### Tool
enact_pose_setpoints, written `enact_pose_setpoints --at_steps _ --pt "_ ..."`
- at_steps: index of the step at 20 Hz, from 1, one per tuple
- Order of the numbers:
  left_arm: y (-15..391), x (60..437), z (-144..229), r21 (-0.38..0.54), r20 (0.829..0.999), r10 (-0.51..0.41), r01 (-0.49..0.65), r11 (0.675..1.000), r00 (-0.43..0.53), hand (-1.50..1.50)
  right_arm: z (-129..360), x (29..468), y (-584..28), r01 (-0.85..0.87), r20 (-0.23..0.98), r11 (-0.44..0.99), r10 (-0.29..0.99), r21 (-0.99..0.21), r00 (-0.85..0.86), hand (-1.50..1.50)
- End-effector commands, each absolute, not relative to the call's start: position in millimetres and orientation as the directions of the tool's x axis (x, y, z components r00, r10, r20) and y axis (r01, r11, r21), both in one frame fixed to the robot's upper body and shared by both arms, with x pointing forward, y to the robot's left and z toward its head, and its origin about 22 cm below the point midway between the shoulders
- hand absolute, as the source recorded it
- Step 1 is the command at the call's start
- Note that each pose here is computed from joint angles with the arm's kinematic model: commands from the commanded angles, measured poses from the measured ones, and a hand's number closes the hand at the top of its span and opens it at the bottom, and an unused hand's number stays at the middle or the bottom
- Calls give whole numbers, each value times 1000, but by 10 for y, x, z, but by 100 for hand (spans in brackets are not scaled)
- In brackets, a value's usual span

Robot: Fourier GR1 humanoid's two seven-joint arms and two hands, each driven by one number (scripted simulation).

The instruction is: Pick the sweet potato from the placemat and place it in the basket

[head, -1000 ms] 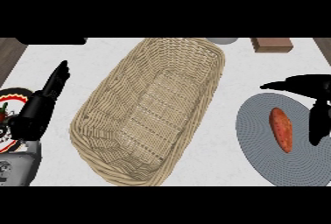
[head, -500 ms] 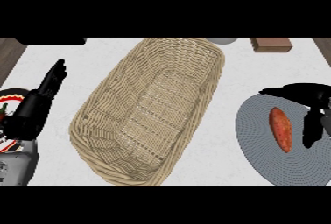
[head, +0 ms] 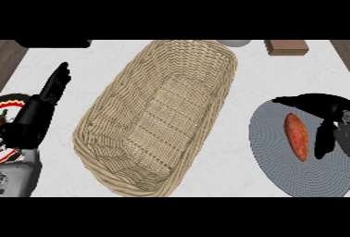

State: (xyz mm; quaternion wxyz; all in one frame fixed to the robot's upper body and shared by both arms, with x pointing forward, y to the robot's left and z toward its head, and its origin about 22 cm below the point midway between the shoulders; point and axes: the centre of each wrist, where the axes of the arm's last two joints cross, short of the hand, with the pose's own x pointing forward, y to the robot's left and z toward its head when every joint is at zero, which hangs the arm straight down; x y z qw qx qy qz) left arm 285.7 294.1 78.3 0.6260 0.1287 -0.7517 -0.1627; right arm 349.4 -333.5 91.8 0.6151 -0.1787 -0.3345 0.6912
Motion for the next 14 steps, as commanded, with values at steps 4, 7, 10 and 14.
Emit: enact_pose_setpoints --at_steps 4,7,10,14 --pt "2854 2799 717 417 893 -407 10 909 -191 0 733 3478 -3283 -723 178 -2 969 -691 -173 -150" --pt "3077 2970 714 391 906 -384 5 920 -179 0 758 3438 -3452 -742 163 -25 970 -670 -180 -150" --pt "2944 2937 729 413 897 -404 13 911 -179 0 715 3359 -3360 -753 157 -19 974 -658 -162 -150" --pt "2820 2838 800 414 897 -403 29 910 -184 0 478 3467 -3244 -756 142 -20 979 -654 -149 -150"
